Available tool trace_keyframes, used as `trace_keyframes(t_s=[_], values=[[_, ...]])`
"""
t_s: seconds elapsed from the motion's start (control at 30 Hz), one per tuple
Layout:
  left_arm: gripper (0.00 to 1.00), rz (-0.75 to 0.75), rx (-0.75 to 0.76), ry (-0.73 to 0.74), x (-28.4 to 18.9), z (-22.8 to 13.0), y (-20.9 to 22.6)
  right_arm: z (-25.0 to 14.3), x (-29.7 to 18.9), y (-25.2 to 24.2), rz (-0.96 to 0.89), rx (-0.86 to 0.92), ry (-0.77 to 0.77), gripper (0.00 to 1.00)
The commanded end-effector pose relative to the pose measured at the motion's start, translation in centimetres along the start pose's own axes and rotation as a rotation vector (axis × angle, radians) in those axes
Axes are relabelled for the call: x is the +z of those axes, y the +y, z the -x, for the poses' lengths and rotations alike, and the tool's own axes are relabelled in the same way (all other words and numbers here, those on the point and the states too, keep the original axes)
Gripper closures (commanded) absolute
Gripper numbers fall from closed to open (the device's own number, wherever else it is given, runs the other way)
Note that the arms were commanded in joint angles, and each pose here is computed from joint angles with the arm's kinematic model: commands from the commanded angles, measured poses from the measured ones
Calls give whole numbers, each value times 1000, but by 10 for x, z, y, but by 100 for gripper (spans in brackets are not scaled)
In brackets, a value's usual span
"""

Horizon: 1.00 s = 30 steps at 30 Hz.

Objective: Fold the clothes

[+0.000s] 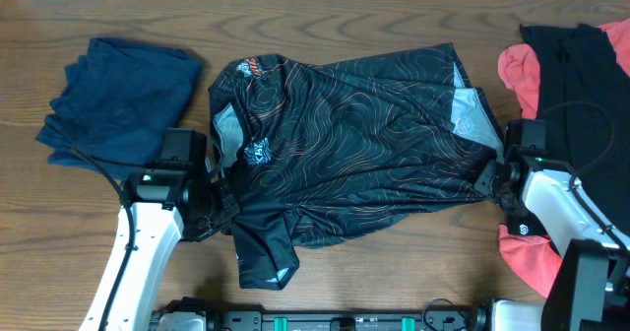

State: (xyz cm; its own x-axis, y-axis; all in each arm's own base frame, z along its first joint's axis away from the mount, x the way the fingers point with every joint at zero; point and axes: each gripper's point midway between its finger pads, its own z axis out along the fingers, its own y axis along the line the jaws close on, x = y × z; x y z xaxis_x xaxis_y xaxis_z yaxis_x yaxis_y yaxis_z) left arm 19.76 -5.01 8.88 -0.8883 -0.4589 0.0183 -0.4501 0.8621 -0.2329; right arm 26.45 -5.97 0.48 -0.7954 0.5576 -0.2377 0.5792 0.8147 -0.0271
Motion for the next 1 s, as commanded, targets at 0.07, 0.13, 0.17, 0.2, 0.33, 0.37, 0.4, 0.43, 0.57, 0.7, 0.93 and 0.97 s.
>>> trace_keyframes(t_s=[0.07,0.13,0.17,0.2,0.33,0.37,0.4,0.43,0.57,0.7,0.93,0.97], values=[[94,-8,11,3,-1,-1,-1,-2,4,-1,2,28,7,58],[94,-8,11,3,-1,-1,-1,0,4,0,5,29,2,58],[94,-8,11,4,-1,-1,-1,0,4,0,6,30,0,60],[94,-8,11,4,-1,-1,-1,0,4,0,6,32,-1,67],[94,-8,11,3,-1,-1,-1,0,4,0,6,44,0,99],[94,-8,11,3,-1,-1,-1,0,4,0,8,45,0,99],[94,-8,11,3,-1,-1,-1,1,3,1,14,45,0,99],[94,-8,11,3,-1,-1,-1,2,2,2,17,45,-2,99],[94,-19,39,-8,-3,2,-4,20,-26,12,61,38,-28,99],[94,-55,146,-41,-20,11,-16,64,-93,26,127,-16,-145,99],[94,-145,244,-136,-83,27,-49,110,-207,12,173,11,-313,99],[94,-153,257,-156,-94,30,-53,112,-216,8,172,12,-324,99]])
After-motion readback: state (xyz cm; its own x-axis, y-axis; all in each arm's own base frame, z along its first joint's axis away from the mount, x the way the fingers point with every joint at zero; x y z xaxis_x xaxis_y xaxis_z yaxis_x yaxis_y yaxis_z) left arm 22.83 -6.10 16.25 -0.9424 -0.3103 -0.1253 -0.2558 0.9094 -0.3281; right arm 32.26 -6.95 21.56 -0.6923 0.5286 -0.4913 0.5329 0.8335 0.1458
